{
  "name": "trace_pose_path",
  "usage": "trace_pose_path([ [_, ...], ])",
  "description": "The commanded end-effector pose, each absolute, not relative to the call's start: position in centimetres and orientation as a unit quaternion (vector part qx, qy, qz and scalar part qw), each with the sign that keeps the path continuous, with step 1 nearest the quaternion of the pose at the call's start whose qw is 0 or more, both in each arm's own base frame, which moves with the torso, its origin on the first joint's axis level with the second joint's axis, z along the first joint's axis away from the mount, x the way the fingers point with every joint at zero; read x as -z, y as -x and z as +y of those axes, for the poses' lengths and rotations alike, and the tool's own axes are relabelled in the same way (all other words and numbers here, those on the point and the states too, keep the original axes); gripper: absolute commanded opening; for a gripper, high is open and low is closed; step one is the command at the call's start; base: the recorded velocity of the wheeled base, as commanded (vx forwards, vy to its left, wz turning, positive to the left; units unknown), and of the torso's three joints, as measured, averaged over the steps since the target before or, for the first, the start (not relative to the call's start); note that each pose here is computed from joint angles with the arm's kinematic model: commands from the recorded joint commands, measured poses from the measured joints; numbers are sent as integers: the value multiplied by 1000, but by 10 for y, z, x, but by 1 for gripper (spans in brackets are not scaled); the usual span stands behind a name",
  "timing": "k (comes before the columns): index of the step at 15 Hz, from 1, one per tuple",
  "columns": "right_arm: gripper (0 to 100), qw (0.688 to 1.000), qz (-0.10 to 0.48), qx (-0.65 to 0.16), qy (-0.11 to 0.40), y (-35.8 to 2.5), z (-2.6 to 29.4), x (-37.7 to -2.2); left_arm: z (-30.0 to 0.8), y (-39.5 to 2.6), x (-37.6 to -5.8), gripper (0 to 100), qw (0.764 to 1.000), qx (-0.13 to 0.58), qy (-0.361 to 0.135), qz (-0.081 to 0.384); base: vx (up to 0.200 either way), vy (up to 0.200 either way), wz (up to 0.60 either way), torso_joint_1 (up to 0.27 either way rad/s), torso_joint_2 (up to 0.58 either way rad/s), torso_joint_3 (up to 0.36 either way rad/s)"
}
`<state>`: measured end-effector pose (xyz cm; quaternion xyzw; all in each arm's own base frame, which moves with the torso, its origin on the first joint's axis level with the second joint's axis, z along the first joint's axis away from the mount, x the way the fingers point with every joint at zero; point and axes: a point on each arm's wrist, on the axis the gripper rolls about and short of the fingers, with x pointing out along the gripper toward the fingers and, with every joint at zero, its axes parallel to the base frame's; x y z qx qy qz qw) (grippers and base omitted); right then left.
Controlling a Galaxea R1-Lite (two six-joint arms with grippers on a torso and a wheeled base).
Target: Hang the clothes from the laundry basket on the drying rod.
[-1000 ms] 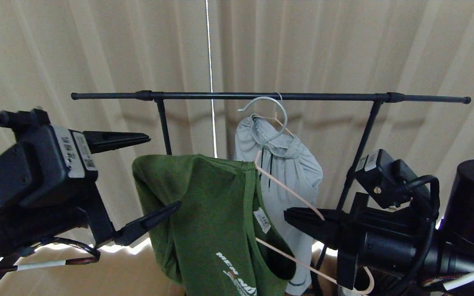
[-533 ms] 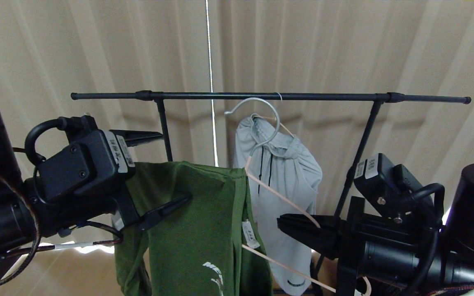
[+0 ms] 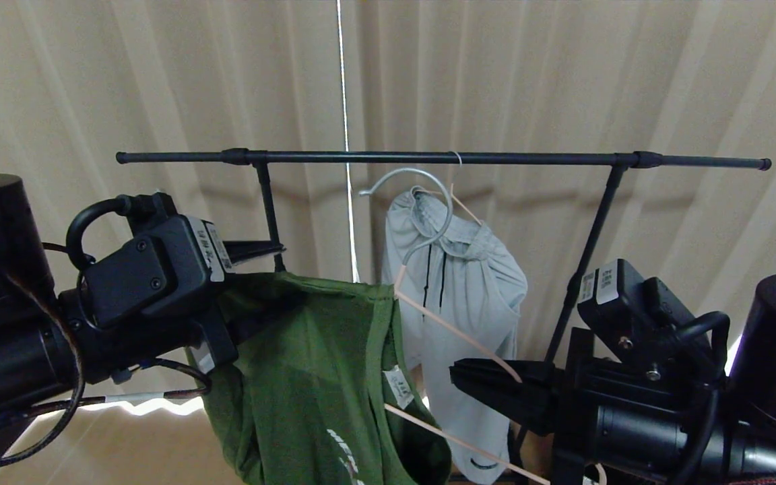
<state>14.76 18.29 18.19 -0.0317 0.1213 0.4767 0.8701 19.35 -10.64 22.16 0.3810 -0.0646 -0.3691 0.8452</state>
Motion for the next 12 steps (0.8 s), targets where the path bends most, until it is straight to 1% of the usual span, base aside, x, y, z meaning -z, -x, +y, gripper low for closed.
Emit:
trace_pose_path([
  [1,0,869,121,-478,32,-148,183,-182,-106,-194,-222,0,846,368,-381,-65,0,0,0,0,0,0],
  [10,0,870,125,-476,35,-147,182,-180,-106,-193,-218,0,846,370,-380,-59,0,0,0,0,0,0],
  [11,100,870,127,-475,36,-147,182,-180,-106,-192,-217,0,847,366,-380,-64,0,0,0,0,0,0],
  [12,100,871,125,-473,35,-147,182,-181,-105,-193,-216,0,850,359,-380,-65,0,0,0,0,0,0],
])
